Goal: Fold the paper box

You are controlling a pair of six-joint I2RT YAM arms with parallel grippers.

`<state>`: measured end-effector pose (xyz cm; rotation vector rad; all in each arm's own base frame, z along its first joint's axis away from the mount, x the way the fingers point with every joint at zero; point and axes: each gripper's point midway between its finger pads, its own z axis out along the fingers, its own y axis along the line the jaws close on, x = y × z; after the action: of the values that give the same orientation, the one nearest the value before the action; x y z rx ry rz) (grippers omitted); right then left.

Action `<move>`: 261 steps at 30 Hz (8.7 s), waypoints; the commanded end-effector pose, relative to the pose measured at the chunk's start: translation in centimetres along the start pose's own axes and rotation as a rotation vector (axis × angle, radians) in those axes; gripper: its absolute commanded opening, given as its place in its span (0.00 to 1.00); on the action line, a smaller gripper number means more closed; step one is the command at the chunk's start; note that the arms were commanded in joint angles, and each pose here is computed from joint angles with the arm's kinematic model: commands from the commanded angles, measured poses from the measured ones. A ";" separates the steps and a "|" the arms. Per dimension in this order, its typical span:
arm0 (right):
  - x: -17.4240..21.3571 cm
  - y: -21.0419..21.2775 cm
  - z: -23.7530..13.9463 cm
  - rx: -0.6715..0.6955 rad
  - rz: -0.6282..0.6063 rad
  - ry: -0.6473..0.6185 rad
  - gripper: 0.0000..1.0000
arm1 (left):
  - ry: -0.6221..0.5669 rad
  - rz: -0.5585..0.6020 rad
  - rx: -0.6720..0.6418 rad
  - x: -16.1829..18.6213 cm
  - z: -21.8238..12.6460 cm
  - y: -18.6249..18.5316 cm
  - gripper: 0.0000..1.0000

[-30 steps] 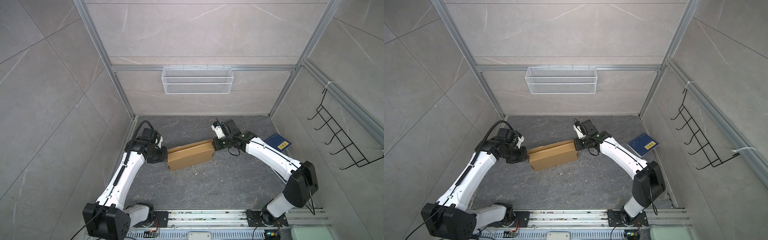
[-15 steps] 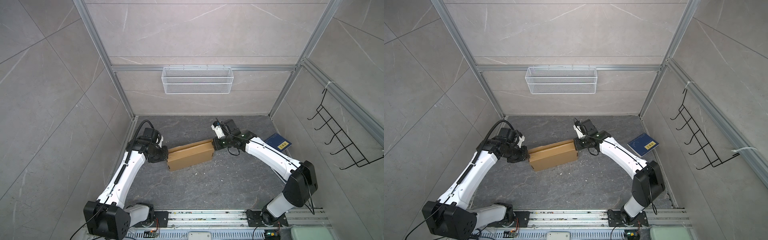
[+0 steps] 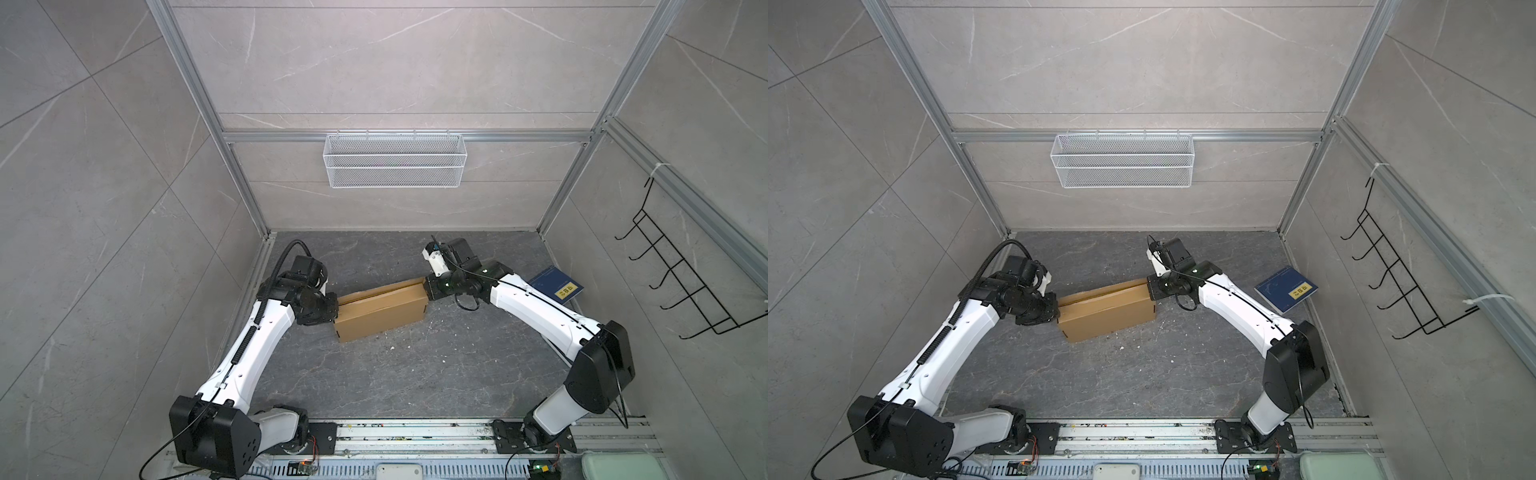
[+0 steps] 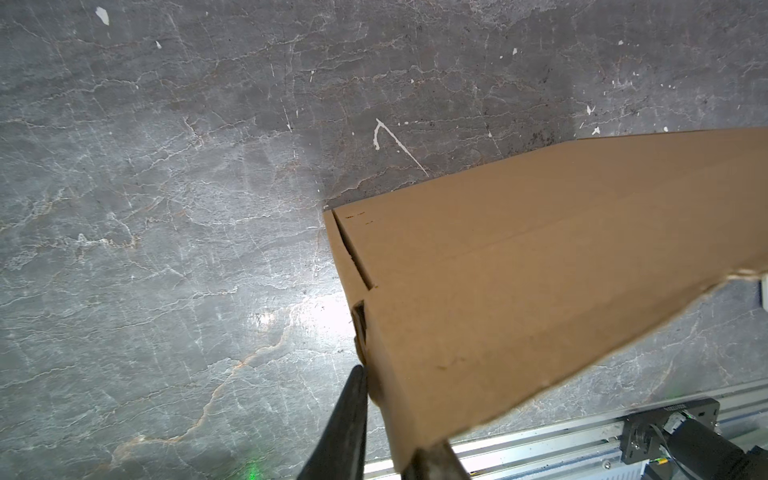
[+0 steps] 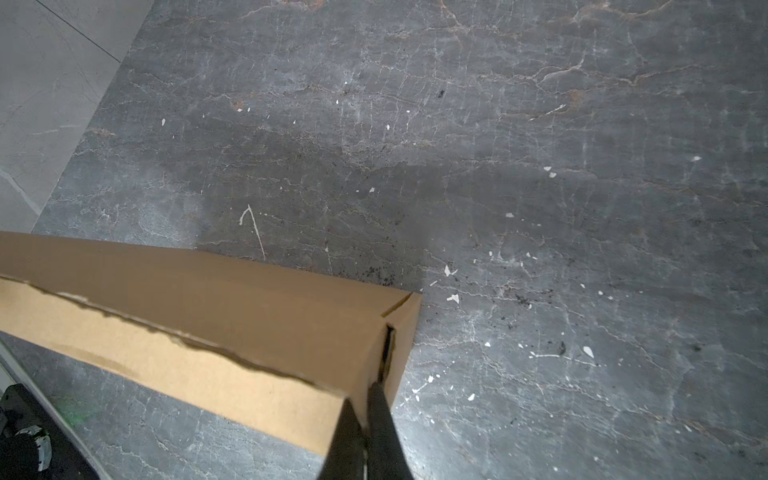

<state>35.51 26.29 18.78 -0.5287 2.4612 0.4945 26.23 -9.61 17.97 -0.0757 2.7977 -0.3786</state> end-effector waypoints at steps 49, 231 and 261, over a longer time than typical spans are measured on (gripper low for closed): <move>2.4 -0.1 1.5 0.006 0.018 0.104 0.00 | -0.053 0.032 -0.076 -2.8 -1.4 0.1 0.16; -2.0 11.1 5.7 0.085 -1.204 -0.091 0.68 | -0.072 0.114 -0.057 -1.7 1.0 0.3 0.01; -0.5 10.0 6.7 0.099 -1.179 -0.046 0.62 | -0.246 0.072 0.079 -2.5 -5.5 -1.2 0.60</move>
<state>35.14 38.93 18.33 -1.6596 1.6135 -0.1128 26.38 -8.99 21.87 0.0483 2.6044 -0.3356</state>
